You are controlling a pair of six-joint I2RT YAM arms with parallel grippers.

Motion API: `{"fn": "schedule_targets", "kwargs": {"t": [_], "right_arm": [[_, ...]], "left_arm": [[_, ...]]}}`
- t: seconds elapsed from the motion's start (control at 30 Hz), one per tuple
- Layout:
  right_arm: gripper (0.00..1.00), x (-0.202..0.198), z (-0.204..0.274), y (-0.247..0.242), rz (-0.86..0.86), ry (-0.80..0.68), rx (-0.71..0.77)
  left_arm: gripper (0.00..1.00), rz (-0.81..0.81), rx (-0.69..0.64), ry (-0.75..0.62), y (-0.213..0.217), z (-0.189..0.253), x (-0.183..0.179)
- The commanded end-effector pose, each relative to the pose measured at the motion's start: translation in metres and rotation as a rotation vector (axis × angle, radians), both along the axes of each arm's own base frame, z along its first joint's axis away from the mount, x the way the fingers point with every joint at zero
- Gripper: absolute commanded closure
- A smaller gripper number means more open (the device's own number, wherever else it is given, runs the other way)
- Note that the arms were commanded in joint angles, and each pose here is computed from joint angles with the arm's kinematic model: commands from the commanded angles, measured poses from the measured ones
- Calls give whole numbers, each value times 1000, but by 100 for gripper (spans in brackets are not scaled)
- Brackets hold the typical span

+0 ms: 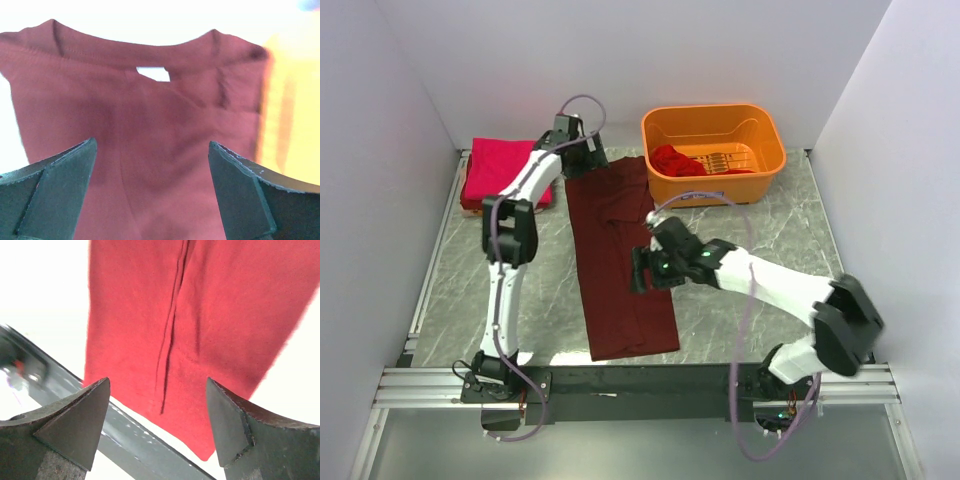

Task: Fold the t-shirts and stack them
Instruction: Fold the tshirt

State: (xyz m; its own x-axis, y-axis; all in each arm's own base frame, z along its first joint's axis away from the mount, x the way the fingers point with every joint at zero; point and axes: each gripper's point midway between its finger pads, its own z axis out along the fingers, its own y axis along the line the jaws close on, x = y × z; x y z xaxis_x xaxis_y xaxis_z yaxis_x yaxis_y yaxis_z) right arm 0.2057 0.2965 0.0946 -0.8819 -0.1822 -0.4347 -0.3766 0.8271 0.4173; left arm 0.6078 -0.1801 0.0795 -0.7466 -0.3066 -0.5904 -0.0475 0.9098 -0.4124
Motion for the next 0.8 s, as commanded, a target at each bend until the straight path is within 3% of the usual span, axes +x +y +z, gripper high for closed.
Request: {"fn": "schedule_targets", "kwargs": {"t": [0.0, 0.03, 0.07, 0.1, 0.13, 0.17, 0.23, 0.27, 0.33, 0.37, 0.43, 0.47, 0.67, 0.77], "right_arm": [[16, 17, 43, -20, -120, -123, 74], [16, 14, 38, -27, -132, -122, 65], [16, 15, 37, -35, -160, -118, 62], [16, 13, 42, -40, -166, -131, 77], [16, 6, 35, -45, -162, -115, 73], [16, 3, 33, -51, -167, -105, 72], [16, -7, 28, -58, -156, -96, 80], [16, -11, 31, -60, -149, -89, 104], [16, -21, 21, -66, -136, -62, 103], [16, -27, 21, -66, -118, -52, 124], [16, -37, 11, -71, -106, -19, 125], [16, -42, 9, -71, -90, -8, 128], [16, -72, -20, -74, -44, 130, 121], [16, -83, -31, -75, -51, 189, 139]], "left_arm": [[1, -48, -66, -255, -12, 156, -28], [1, -43, -56, -259, -12, 163, -39], [1, -10, -17, -209, -5, 144, -54], [1, 1, -36, -240, -9, 172, -76], [1, 9, -45, -240, -10, 173, -89], [1, 19, -29, -150, -8, 134, -114], [1, 30, -108, -179, -21, 154, -155], [1, 27, -82, -84, -27, 110, -190], [0, 67, -123, -89, -31, 114, -229], [1, 45, -92, -10, -37, 80, -265], [0, 60, -123, 19, -39, 77, -302], [1, 67, -75, 109, -30, 47, -333], [1, 31, -32, 351, -20, -1, -462], [1, 1, -50, 436, -18, -10, -504]]}}
